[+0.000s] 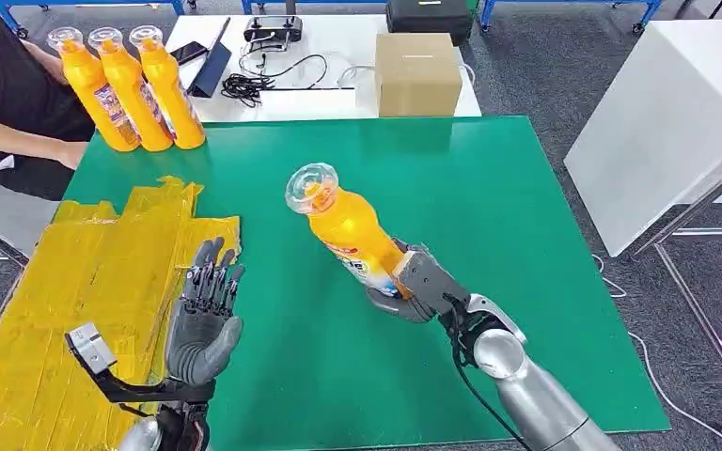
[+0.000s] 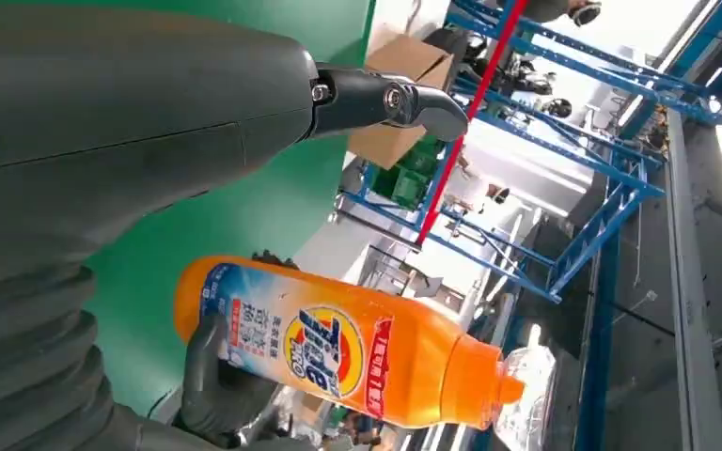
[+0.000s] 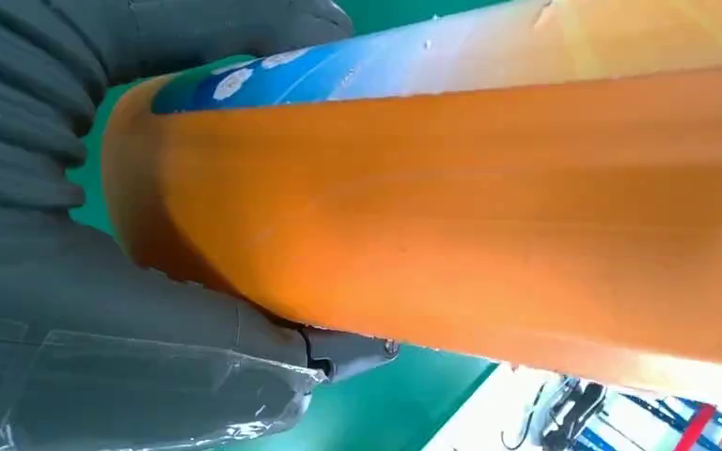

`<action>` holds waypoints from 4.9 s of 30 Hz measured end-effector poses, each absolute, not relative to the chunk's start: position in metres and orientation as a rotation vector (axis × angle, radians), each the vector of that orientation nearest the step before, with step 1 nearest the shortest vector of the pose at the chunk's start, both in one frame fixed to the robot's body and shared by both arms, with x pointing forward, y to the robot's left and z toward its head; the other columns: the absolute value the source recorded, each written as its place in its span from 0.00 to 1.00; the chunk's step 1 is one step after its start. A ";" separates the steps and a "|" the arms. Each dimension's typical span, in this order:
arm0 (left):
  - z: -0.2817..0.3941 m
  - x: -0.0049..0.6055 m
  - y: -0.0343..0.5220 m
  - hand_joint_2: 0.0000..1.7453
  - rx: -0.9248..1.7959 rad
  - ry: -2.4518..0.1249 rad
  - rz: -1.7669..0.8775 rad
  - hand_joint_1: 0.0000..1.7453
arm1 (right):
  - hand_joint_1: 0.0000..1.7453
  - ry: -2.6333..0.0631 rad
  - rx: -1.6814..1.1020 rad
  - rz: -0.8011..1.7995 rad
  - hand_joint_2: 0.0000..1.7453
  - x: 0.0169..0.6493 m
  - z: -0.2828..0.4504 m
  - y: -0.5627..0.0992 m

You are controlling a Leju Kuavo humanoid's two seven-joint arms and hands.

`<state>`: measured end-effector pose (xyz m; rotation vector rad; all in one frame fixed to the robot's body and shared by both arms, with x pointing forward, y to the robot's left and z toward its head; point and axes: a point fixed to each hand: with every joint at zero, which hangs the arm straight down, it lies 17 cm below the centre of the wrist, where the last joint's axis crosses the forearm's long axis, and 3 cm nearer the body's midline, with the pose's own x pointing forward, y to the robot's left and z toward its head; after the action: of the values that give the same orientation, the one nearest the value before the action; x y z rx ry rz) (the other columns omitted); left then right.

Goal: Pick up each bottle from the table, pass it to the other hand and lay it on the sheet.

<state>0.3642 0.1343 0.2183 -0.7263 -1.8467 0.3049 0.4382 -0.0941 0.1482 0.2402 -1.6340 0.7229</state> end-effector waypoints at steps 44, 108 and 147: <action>0.226 0.388 0.163 1.00 -0.726 -1.873 0.360 0.20 | 1.00 -1.473 0.532 1.271 1.00 0.337 0.147 0.116; 0.052 0.414 0.342 1.00 1.168 -1.402 -1.094 1.00 | 0.00 -1.883 0.249 0.816 0.00 0.347 0.191 -0.059; 0.181 0.385 0.299 0.00 1.252 -2.020 -0.510 0.00 | 0.00 -1.845 0.289 0.808 0.00 0.335 0.174 -0.065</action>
<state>0.3853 0.2989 0.1815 1.2516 -2.0201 -0.5098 0.3345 -0.0649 0.1741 0.2889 -1.8447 0.8085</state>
